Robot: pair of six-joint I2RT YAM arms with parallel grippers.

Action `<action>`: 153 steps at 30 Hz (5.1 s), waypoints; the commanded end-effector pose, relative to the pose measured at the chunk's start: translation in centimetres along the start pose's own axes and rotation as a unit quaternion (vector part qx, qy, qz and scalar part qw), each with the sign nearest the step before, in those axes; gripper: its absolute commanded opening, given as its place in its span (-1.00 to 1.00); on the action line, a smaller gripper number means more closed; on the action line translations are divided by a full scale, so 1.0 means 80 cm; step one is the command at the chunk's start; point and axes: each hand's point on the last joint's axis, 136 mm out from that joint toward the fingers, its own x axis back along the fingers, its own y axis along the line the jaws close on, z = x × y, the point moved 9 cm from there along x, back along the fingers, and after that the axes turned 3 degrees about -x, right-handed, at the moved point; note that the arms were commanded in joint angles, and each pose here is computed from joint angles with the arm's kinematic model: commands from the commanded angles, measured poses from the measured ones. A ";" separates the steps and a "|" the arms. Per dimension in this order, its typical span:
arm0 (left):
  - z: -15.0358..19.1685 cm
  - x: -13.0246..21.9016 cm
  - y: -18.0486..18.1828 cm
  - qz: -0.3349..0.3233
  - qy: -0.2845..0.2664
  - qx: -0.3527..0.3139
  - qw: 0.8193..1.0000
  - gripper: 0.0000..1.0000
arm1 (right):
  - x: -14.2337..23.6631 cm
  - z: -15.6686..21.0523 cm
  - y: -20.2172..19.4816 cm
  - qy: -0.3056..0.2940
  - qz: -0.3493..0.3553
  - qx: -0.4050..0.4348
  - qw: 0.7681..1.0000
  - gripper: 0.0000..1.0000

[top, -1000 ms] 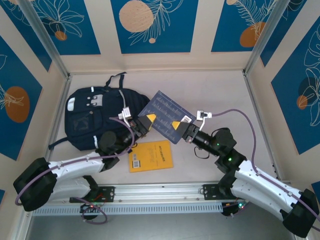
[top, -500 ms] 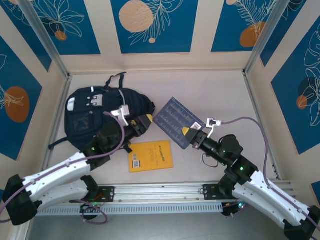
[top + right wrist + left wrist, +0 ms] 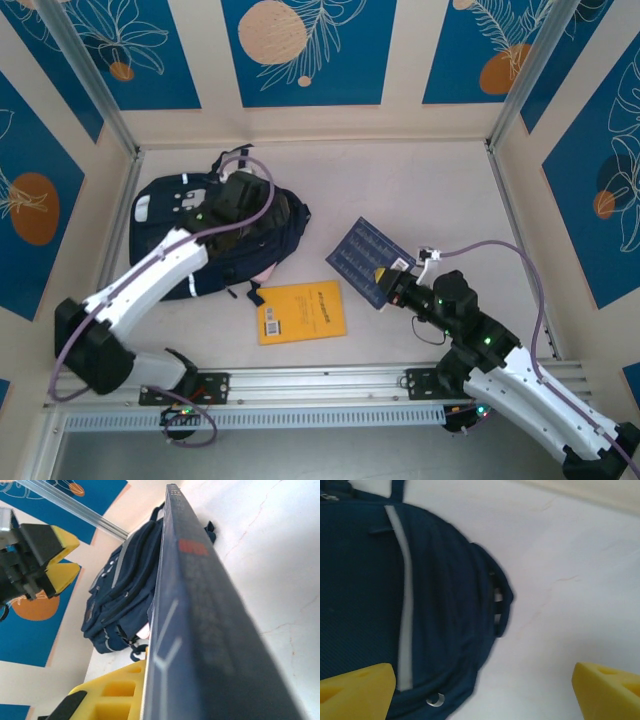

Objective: Pack the student bag
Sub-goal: Open the student bag at the middle-left of the table, then place the book in the student bag, then close the student bag at the center of the table, then pick up the book from the bottom-center of the table.

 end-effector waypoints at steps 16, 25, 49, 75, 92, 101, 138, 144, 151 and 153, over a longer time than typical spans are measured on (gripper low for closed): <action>-0.031 -0.163 0.026 -0.166 0.176 -0.036 0.969 0.63 | 0.019 -0.014 -0.002 -0.014 0.000 0.015 1.000 -1.00; -0.026 -0.168 0.018 -0.104 0.184 -0.033 0.977 -0.91 | 0.014 -0.015 -0.008 -0.011 -0.008 0.000 1.000 -1.00; -0.081 0.082 -0.059 0.288 0.012 -0.163 0.944 -1.00 | 0.004 -0.032 0.042 0.040 -0.109 -0.004 0.993 -1.00; -0.082 0.074 -0.069 0.323 0.026 -0.181 0.929 -1.00 | -0.192 -0.060 0.080 0.169 -0.175 -0.043 0.969 -1.00; -0.108 0.046 -0.062 0.366 0.027 -0.132 0.921 -1.00 | -0.408 -0.004 0.096 0.231 -0.101 -0.062 0.966 -0.18; -0.123 0.001 -0.014 0.295 0.007 -0.062 0.954 -1.00 | -0.338 -0.029 0.098 0.200 -0.103 0.025 0.974 0.69; 0.092 0.009 0.025 0.141 0.162 -0.014 0.977 0.24 | -0.075 0.058 -0.026 0.233 0.059 0.009 0.971 0.50; 0.174 0.001 0.049 0.115 0.221 0.022 0.968 0.24 | -0.086 0.080 -0.035 0.284 0.093 -0.001 0.954 0.49; 0.225 -0.011 0.078 0.108 0.230 0.049 0.966 0.24 | -0.107 0.094 -0.050 0.301 0.112 -0.038 0.946 0.45; 0.235 -0.015 0.079 0.120 0.236 0.052 0.963 0.24 | -0.115 0.098 -0.052 0.314 0.112 -0.046 0.942 0.45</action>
